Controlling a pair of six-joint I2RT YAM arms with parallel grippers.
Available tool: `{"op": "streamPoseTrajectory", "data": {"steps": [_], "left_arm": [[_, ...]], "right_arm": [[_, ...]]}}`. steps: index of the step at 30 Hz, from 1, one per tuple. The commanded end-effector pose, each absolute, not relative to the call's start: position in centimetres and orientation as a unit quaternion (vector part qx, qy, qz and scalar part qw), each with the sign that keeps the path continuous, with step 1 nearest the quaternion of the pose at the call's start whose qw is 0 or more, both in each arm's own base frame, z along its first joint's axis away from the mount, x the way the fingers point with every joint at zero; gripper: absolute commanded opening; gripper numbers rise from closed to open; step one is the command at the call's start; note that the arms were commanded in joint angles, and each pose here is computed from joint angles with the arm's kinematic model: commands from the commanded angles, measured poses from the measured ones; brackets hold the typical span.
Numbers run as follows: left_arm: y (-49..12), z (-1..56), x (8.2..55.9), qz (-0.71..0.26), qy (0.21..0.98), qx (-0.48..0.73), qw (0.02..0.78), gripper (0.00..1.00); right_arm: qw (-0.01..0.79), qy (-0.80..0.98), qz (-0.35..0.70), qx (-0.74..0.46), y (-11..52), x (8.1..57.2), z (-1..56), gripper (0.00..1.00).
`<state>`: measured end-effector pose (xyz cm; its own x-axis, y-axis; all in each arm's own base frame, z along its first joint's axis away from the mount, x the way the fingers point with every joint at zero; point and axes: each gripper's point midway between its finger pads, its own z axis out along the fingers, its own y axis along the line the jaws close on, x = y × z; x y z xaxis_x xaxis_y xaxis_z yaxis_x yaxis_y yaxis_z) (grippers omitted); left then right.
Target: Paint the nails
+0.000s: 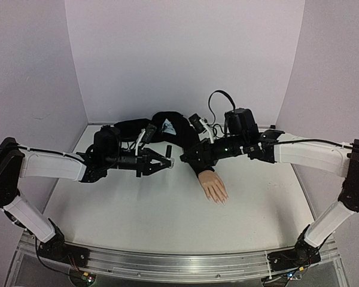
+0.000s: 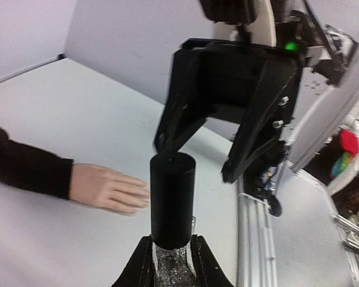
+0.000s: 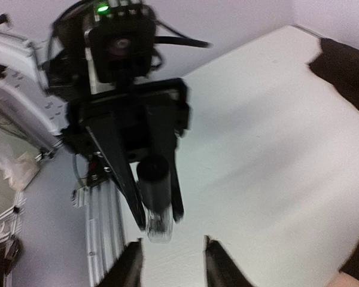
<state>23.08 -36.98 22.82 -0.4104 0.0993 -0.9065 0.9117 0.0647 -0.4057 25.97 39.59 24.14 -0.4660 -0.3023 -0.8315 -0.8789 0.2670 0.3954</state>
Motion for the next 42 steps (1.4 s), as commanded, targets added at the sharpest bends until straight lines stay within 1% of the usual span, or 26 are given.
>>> {"op": "streamPoseTrajectory", "data": {"steps": [1,4,6,11,15,19,25,28,29,31,35,39,42], "left_arm": [[-36.2,23.5,29.2,-0.403,0.696,0.330,0.494,0.00],[-36.8,23.2,29.6,-0.346,0.708,0.315,0.529,0.00],[-37.0,23.1,30.0,-0.310,0.713,0.299,0.554,0.00],[-37.3,23.8,30.0,-0.303,0.703,0.269,0.584,0.00],[-38.1,23.8,29.9,-0.301,0.701,0.273,0.586,0.00],[-38.4,23.8,29.7,-0.301,0.701,0.273,0.586,0.00],[-38.3,24.4,29.2,-0.312,0.694,0.275,0.588,0.00],[-38.1,24.6,28.6,-0.325,0.690,0.278,0.584,0.00],[-38.0,24.7,28.3,-0.329,0.688,0.280,0.584,0.00],[-37.7,24.9,27.5,-0.348,0.679,0.290,0.578,0.00],[-37.5,26.3,23.6,-0.471,0.620,0.365,0.511,0.00],[-35.6,28.6,18.8,-0.592,0.530,0.444,0.414,0.00],[-34.9,29.3,17.1,-0.621,0.502,0.474,0.372,0.00]], "right_arm": [[0.403,0.795,0.365,-0.269,36.1,30.6,25.5,0.51],[0.415,0.815,0.347,-0.209,35.8,31.7,25.7,0.52],[0.424,0.824,0.329,-0.184,36.3,32.0,25.7,0.57],[0.423,0.836,0.308,-0.164,38.9,32.1,25.6,0.59],[0.415,0.834,0.322,-0.169,41.3,32.0,25.8,0.56],[0.398,0.836,0.336,-0.175,43.3,31.9,25.3,0.49],[0.396,0.837,0.329,-0.183,44.6,32.6,24.4,0.36],[0.400,0.836,0.323,-0.194,44.6,32.7,24.5,0.20],[0.403,0.833,0.319,-0.203,44.5,32.5,24.6,0.16],[0.403,0.825,0.319,-0.235,44.3,31.7,24.7,0.11],[0.400,0.774,0.336,-0.358,43.9,28.4,25.8,0.00],[0.356,0.687,0.410,-0.483,42.6,23.1,26.4,0.00],[0.328,0.653,0.461,-0.504,41.1,21.6,27.2,0.00]]}}
